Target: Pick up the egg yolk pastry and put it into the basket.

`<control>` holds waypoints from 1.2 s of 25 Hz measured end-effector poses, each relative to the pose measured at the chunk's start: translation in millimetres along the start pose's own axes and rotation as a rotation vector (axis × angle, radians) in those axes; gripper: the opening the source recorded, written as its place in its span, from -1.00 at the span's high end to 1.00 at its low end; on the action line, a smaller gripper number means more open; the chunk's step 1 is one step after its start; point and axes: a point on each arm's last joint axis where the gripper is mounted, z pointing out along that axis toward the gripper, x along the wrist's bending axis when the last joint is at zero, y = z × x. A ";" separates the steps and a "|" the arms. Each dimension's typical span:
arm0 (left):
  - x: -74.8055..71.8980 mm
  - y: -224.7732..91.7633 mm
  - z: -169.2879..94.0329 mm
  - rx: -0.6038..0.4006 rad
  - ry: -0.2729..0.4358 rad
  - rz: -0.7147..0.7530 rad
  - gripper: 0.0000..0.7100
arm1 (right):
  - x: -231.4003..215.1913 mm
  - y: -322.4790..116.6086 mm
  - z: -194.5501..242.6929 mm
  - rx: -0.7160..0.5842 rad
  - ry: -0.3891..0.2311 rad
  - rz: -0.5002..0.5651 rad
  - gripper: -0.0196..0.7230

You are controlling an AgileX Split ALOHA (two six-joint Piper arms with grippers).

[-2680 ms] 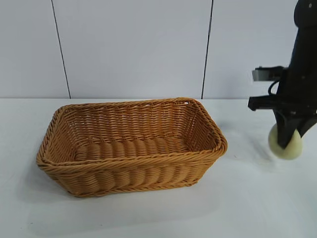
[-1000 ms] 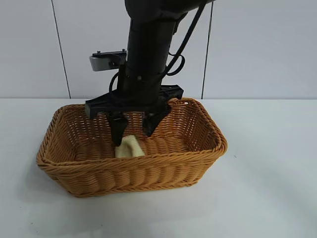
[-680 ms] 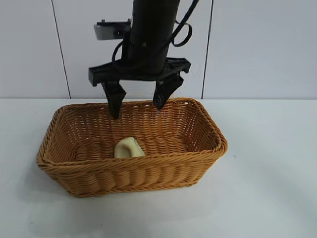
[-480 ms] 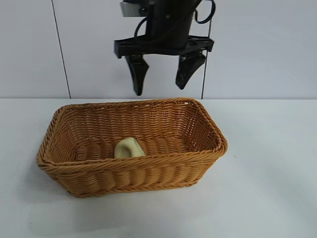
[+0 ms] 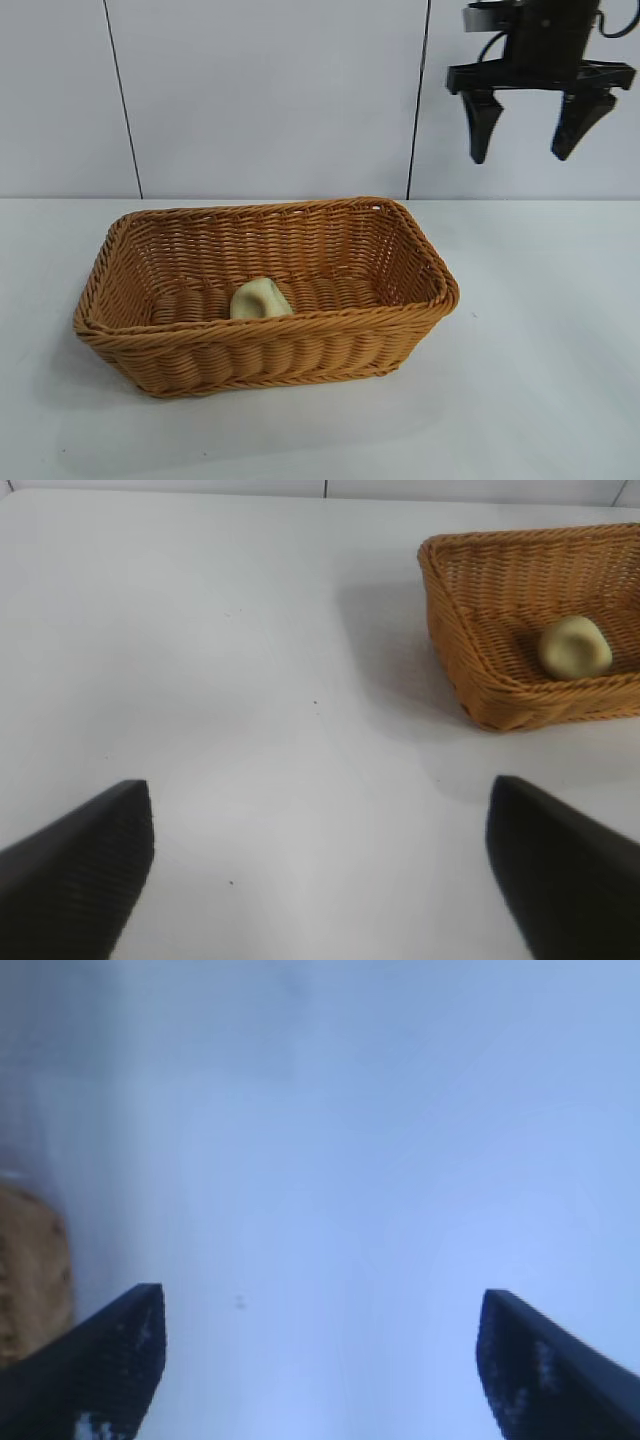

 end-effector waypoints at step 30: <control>0.1 0.0 0.0 0.000 0.002 0.001 -0.96 | -47.6 -276.2 -73.0 0.195 0.012 -0.028 -0.63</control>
